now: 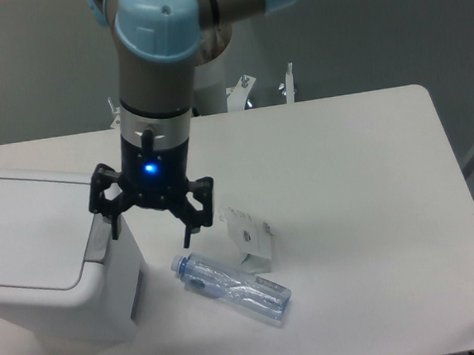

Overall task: Open the trash can
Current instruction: 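Press the gripper down on the trash can lid edge to flip it open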

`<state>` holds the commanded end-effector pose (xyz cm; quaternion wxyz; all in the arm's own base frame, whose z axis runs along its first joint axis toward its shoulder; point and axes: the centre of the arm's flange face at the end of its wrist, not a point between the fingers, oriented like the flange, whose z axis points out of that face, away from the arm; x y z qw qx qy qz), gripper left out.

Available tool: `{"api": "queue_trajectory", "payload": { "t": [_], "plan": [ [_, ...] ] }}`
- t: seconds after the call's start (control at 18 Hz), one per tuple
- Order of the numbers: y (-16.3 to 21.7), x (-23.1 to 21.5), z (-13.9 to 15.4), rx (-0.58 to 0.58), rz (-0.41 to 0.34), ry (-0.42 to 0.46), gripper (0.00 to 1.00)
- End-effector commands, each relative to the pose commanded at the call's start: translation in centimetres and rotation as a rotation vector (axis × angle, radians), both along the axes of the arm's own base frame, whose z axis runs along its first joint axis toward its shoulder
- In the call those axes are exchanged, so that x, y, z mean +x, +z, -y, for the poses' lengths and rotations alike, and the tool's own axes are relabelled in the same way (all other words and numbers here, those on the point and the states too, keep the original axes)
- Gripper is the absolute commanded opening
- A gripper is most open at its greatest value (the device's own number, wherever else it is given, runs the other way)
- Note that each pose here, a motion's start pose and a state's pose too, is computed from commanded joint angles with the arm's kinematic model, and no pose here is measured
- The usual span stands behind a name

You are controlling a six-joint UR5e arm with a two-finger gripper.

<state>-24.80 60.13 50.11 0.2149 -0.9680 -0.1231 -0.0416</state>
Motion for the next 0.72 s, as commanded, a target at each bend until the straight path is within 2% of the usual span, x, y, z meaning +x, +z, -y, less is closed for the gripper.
{"api": "queue_trajectory", "payload": {
  "t": [0.72],
  "plan": [
    [-1.3,0.0,-0.4,-0.017,0.010,-0.006,1.00]
  ]
}}
